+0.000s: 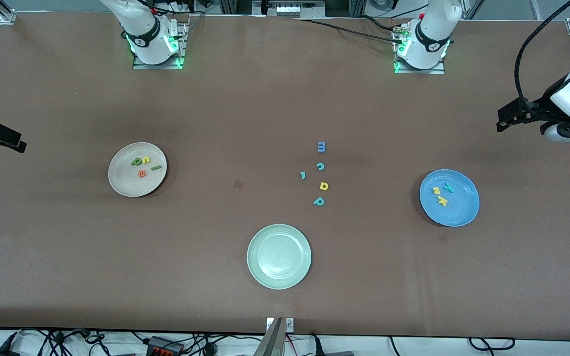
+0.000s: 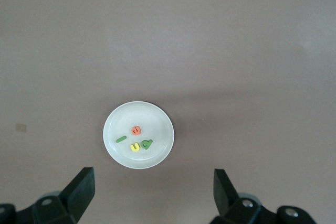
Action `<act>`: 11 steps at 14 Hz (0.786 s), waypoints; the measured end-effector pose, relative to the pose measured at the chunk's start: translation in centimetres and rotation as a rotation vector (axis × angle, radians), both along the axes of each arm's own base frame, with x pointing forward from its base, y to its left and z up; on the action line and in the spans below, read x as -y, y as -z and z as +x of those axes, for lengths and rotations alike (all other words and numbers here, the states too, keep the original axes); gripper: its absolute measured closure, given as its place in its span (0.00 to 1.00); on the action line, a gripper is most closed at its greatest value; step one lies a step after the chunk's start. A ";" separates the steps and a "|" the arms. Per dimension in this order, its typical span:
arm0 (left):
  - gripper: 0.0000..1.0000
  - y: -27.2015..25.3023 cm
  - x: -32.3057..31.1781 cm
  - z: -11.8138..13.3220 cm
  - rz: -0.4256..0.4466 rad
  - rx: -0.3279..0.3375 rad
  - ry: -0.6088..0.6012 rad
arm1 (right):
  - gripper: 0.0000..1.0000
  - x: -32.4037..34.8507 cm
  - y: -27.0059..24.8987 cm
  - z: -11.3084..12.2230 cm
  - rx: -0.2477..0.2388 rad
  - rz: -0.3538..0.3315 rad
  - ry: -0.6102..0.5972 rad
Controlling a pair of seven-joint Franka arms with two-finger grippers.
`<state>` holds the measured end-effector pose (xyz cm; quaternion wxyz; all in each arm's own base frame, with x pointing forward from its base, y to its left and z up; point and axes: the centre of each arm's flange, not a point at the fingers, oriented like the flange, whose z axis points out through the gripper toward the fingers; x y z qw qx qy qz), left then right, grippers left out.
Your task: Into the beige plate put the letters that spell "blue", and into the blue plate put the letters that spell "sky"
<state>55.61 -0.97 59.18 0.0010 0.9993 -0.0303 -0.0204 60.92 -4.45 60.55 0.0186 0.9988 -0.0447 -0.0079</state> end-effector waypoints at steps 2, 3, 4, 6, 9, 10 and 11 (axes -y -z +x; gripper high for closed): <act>0.00 0.0 0.0 0.0 0.000 0.000 0.000 | 0.00 -0.1 0.6 -0.9 -0.016 0.001 -0.003; 0.00 0.0 0.0 0.0 0.000 0.000 0.000 | 0.00 -0.1 1.0 -1.5 -0.025 0.001 -0.004; 0.00 0.0 0.0 0.0 0.000 0.000 0.000 | 0.00 -0.2 1.3 -2.3 -0.031 0.001 -0.005; 0.00 0.0 0.0 0.0 0.000 0.000 0.000 | 0.00 -0.3 1.7 -3.6 -0.025 0.000 -0.006; 0.00 0.0 0.0 0.0 0.000 0.000 0.000 | 0.00 -0.5 2.2 -5.3 -0.006 -0.002 -0.009; 0.00 0.0 0.0 0.0 0.000 0.000 0.000 | 0.00 -0.5 2.3 -5.6 -0.006 -0.002 -0.012; 0.00 0.0 0.0 0.0 0.000 0.000 0.000 | 0.00 -0.5 2.3 -5.8 -0.007 -0.002 -0.018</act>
